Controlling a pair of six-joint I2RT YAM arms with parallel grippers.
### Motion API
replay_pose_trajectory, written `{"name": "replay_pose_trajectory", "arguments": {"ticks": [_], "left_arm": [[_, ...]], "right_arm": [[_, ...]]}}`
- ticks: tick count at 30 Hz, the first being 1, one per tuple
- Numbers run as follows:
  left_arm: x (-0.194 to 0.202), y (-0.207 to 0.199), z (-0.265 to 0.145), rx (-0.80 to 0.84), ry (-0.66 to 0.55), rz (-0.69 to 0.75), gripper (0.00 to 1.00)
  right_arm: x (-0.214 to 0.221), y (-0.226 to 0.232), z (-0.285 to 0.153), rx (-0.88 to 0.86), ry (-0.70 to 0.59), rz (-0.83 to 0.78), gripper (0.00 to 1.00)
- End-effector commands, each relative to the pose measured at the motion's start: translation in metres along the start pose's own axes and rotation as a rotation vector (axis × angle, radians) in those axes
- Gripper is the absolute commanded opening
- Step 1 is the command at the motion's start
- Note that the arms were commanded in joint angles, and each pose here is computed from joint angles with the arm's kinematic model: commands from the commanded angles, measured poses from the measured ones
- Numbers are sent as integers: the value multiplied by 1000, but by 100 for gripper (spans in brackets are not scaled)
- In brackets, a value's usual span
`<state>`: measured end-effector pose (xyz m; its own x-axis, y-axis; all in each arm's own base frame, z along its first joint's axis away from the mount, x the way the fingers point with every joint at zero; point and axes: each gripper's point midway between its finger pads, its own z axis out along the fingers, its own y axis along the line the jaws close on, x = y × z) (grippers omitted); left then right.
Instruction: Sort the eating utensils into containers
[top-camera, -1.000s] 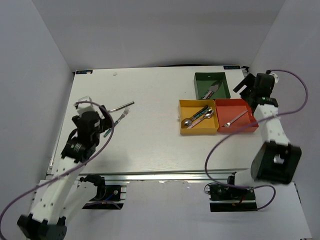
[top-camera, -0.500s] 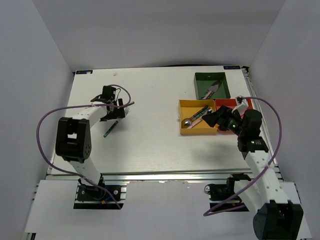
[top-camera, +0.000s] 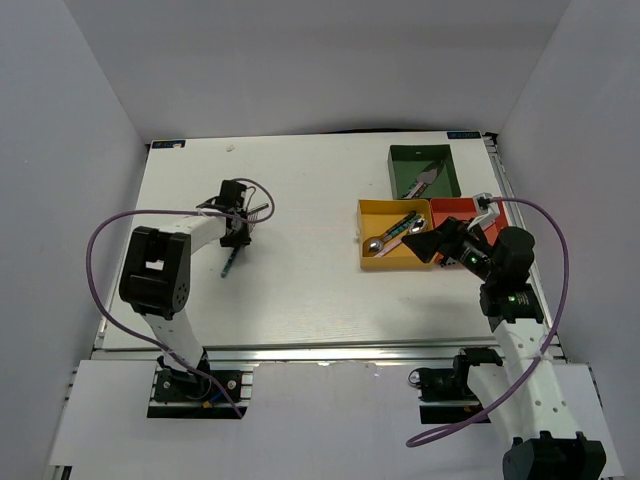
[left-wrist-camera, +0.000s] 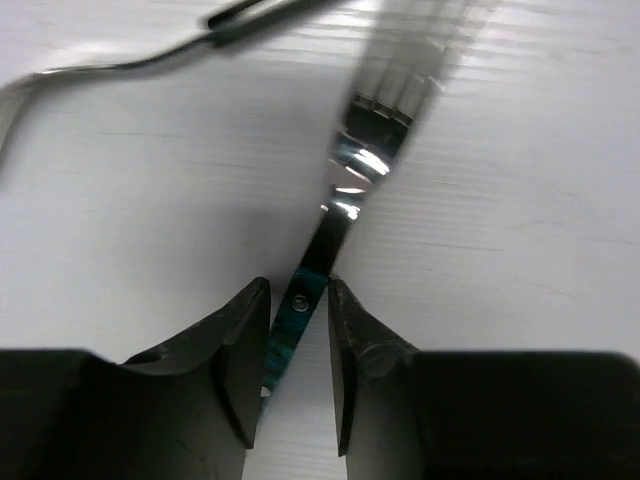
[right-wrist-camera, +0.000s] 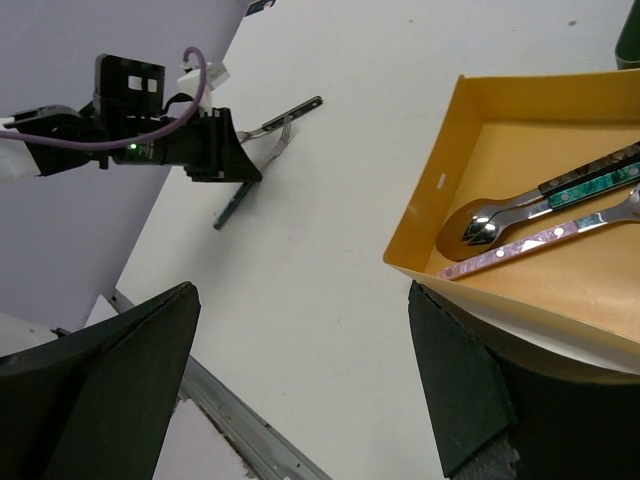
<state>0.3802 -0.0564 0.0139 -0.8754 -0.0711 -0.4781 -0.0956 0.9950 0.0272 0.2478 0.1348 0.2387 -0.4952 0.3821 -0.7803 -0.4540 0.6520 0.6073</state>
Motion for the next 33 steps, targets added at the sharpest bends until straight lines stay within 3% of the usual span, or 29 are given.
{"name": "replay_pose_trajectory", "arguments": {"ticks": [1,6,8,13,20,28,33], "left_arm": [[37,-16,9,-32,74,78,39],[55,-50,0,5,52,92,20],[65,-67,-5,38,41,82,0],[58,-110,-31,127,-16,-37,0],[15,-201,-143,427,-267,-226,0],[22,-264,-204,680,-279,-267,0],[30,-288,-233,844,-264,-286,0]], "right_arm": [[-29,28,-4,-79,-68,-46,89],[-27,25,-5,-63,-79,-35,89],[-21,13,-1,-22,-70,-4,89],[18,1,13,-90,16,90,89],[94,34,39,-255,170,98,87],[118,76,53,-371,239,123,84],[116,71,70,-285,225,99,81]]}}
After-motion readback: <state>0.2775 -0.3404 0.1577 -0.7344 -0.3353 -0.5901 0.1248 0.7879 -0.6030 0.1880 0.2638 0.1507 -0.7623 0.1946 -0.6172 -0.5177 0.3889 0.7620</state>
